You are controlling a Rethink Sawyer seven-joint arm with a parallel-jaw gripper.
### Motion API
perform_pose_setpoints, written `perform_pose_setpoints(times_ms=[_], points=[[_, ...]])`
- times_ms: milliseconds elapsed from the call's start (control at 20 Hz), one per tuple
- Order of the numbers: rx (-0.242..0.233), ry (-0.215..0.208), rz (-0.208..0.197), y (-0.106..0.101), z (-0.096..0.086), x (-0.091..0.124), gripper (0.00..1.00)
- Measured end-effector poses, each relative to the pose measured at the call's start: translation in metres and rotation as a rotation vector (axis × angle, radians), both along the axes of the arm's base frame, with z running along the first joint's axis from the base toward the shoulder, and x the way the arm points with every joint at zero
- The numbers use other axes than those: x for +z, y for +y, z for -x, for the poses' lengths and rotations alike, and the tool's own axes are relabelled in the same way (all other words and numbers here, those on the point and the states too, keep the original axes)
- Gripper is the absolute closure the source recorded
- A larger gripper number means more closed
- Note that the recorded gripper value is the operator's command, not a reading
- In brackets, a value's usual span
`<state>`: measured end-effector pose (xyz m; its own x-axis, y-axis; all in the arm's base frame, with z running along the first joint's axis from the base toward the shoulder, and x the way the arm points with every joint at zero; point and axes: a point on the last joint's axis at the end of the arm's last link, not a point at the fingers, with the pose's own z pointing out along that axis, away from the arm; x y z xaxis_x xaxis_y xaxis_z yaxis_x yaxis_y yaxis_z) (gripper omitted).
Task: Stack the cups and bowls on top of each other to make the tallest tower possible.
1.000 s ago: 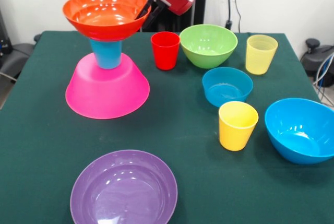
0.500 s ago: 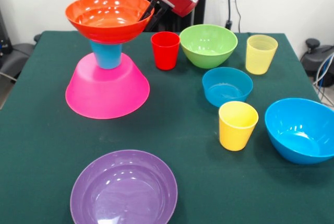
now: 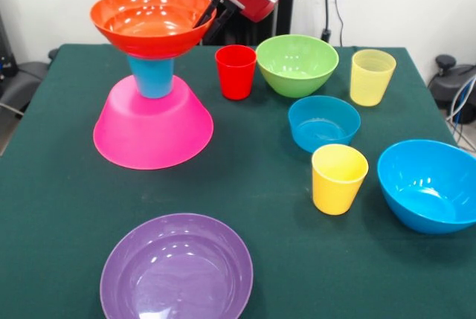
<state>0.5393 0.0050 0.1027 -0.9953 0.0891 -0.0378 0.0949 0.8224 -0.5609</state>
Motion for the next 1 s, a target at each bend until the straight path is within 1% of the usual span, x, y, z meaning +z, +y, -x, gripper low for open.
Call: perform_pose_setpoints(times_ms=[200, 350, 650, 1000], points=[[-0.021, 0.030, 0.012, -0.002, 0.005, 0.001, 1.00], [-0.026, 0.037, 0.015, -0.002, 0.005, 0.002, 1.00], [-0.030, 0.037, 0.020, -0.001, 0.000, 0.004, 1.00], [-0.022, 0.013, 0.023, 0.000, -0.013, 0.009, 1.00]])
